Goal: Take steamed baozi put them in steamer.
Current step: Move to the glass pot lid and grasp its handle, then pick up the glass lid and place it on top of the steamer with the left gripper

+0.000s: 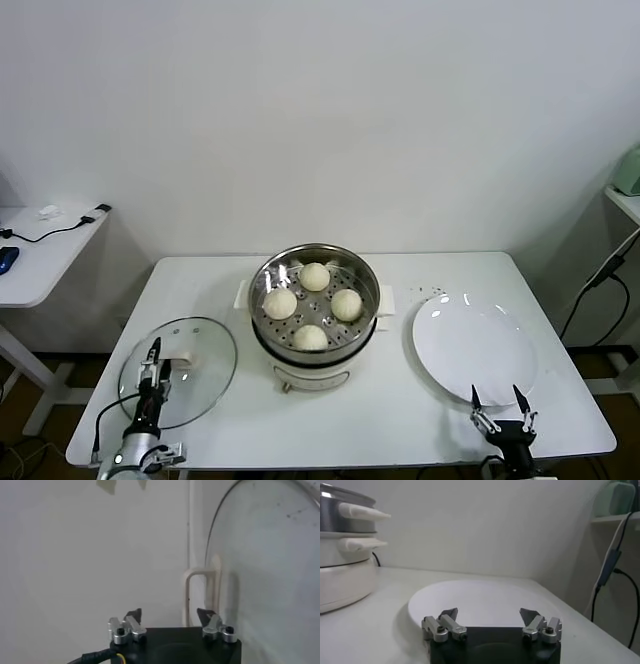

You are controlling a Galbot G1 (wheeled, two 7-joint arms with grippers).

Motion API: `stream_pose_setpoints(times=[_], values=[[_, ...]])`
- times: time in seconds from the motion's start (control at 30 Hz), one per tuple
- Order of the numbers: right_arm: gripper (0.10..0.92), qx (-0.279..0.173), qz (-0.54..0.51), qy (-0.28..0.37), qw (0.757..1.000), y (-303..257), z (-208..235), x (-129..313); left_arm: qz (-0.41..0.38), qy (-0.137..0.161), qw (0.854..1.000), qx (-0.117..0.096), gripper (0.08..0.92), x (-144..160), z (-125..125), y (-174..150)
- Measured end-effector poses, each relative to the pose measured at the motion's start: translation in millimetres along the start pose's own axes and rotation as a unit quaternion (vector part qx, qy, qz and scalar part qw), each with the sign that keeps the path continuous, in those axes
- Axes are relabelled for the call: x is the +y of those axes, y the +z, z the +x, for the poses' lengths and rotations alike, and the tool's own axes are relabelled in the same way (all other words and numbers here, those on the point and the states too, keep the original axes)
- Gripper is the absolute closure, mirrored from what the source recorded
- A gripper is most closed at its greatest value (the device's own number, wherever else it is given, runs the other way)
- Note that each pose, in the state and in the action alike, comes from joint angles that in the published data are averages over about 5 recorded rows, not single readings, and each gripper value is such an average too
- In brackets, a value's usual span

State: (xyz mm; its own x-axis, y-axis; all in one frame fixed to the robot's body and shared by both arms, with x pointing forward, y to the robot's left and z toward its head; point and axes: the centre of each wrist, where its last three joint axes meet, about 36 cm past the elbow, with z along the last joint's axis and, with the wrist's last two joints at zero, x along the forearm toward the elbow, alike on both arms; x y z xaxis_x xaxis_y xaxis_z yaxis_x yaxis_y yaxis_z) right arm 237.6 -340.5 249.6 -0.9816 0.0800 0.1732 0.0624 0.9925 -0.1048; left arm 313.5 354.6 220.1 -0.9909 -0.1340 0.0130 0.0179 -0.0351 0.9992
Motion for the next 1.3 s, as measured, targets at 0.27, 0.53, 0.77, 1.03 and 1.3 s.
stream_pose_setpoints(times=[0.27, 0.53, 0.77, 1.03, 1.3], values=[[0.2, 0.004, 0.001, -0.003, 1.0, 3.7, 1.6, -0.7, -0.003, 0.009, 1.0, -0.001, 0.519, -1.4, -3.2, 1.0], [0.2, 0.006, 0.001, -0.004, 1.0, 5.0, 3.2, -0.2, -0.004, 0.017, 1.0, -0.001, 0.753, -6.1, -2.2, 2.6], [0.2, 0.005, 0.001, -0.005, 1.0, 4.9, 3.9, 0.1, 0.003, 0.01, 1.0, 0.004, 0.868, -1.1, -3.3, 4.8], [0.2, 0.004, 0.004, -0.004, 1.0, 2.6, 5.7, -1.8, 0.02, -0.008, 1.0, 0.019, 0.868, 27.4, -6.1, 12.2], [0.2, 0.009, 0.01, 0.002, 1.0, -0.7, 4.6, 1.0, 0.048, -0.02, 0.997, 0.05, 0.868, 100.7, -15.8, 23.3]])
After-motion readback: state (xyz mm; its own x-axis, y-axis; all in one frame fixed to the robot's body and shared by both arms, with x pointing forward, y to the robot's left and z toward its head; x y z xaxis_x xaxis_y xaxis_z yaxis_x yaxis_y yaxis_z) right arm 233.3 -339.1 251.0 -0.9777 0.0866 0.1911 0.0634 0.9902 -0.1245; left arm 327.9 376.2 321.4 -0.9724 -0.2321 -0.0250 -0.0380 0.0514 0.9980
